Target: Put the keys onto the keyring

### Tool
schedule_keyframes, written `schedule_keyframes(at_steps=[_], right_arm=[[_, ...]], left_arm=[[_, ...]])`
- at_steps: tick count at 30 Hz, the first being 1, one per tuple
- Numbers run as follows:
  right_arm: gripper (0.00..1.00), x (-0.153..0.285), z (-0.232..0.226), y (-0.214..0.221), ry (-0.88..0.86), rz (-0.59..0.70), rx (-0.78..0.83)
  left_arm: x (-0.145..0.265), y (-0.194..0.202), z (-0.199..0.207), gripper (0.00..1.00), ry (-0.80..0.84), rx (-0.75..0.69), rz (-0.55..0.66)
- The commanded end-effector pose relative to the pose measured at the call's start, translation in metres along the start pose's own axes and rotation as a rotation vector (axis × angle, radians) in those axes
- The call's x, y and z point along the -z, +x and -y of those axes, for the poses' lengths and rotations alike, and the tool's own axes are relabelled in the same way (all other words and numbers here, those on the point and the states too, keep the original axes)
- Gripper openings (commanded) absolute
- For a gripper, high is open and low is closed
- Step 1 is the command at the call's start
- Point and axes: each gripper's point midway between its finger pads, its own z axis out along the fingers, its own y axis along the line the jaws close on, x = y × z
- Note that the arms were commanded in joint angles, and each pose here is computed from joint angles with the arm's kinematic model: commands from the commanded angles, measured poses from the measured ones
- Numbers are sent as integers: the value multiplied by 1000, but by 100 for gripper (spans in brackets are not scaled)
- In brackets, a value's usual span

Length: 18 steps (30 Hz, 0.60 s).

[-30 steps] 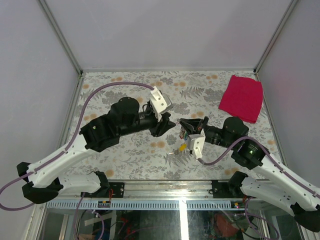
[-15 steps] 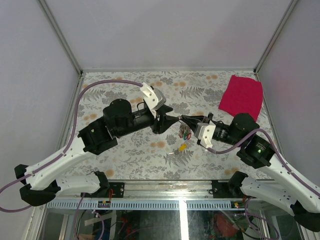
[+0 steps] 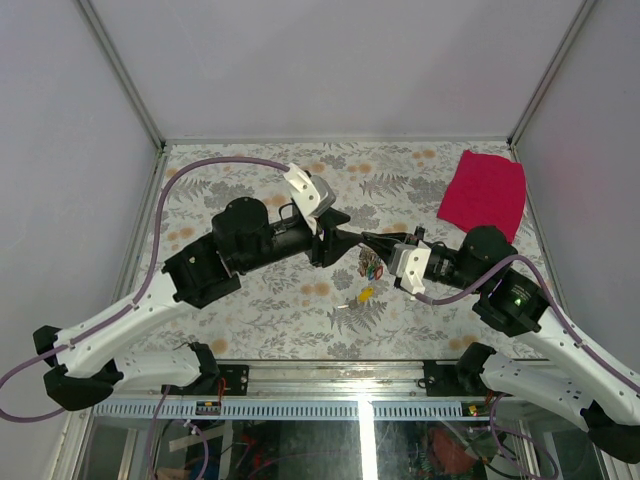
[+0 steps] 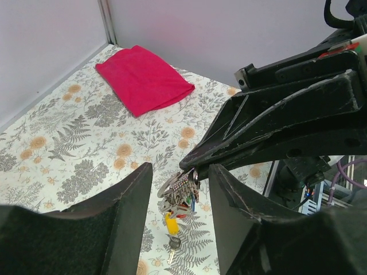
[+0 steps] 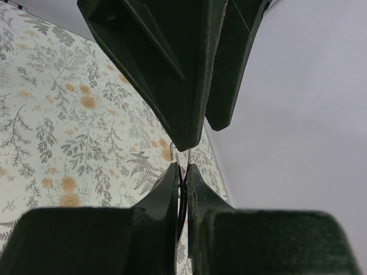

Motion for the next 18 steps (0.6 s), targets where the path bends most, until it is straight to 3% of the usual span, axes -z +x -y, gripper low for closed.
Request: schedule_keyframes(at_steps=[1, 12, 18], right_arm=[[0, 9, 32, -43, 99, 113, 48], [0, 10, 38, -43, 137, 117, 54], [0, 10, 40, -44, 151, 123, 53]], left_arm=[[-4, -17, 3, 46, 18, 17, 67], [-9, -11, 5, 41, 31, 14, 36], [-12, -7, 6, 27, 41, 11, 18]])
